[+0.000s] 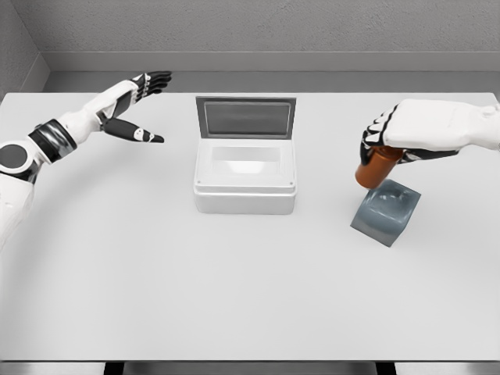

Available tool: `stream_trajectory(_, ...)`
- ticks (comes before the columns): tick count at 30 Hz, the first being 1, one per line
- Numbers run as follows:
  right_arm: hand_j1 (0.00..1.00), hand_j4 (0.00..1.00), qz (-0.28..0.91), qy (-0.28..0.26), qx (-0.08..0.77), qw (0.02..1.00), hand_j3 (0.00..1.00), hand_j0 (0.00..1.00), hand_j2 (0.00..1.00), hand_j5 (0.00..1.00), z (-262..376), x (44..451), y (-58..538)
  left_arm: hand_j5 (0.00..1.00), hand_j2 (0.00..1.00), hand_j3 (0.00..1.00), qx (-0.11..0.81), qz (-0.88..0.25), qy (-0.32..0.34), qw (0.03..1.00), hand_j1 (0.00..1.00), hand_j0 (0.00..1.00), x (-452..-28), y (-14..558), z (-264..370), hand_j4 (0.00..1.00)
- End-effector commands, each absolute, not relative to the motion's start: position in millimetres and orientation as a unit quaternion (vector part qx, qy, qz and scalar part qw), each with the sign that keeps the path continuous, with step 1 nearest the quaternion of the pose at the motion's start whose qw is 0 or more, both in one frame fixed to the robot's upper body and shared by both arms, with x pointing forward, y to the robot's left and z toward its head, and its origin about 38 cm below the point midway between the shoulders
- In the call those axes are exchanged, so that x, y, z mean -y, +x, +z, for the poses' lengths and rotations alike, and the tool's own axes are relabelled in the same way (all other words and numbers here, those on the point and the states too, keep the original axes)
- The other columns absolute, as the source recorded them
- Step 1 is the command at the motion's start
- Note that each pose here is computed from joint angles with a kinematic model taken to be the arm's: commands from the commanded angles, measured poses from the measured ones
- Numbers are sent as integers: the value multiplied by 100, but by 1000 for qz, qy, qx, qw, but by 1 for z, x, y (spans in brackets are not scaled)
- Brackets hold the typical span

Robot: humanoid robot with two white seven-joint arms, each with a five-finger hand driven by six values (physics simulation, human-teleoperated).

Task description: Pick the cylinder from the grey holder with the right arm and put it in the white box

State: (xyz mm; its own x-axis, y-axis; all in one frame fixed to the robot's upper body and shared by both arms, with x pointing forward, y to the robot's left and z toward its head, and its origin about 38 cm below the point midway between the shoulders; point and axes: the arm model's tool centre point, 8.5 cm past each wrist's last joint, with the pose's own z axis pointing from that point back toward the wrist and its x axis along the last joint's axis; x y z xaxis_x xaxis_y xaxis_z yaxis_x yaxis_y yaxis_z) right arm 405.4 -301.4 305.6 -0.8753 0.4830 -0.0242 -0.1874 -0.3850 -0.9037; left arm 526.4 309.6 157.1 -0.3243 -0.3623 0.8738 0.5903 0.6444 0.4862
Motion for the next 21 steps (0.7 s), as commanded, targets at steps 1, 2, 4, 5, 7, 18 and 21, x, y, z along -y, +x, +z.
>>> stream_trajectory(1,42,42,817,-139,522,203,42,42,42,42,306,297,406,100,100,100,703,-411,-83,574,100,100,-309,527,159,100)
stream_trajectory(2,42,42,817,-139,523,202,42,42,42,42,306,296,407,100,100,100,703,-411,-83,574,100,100,-309,527,159,100)
stream_trajectory(4,42,42,815,-139,528,196,42,42,42,42,309,291,408,100,100,100,703,-411,-83,574,100,100,-309,527,159,100)
stream_trajectory(5,42,42,814,-140,530,193,42,42,42,42,311,289,409,100,100,100,703,-412,-84,574,100,100,-309,527,159,100)
stream_trajectory(7,42,42,812,-140,535,186,42,42,42,42,314,284,410,100,100,100,704,-414,-85,571,100,100,-307,525,159,100)
stream_trajectory(18,42,42,809,-126,549,168,42,42,42,42,316,261,415,100,100,100,707,-415,-87,566,100,100,-307,524,163,100)
stream_trajectory(21,42,42,810,-122,550,163,42,42,42,42,316,255,416,100,100,100,704,-420,-89,565,100,100,-305,522,162,100)
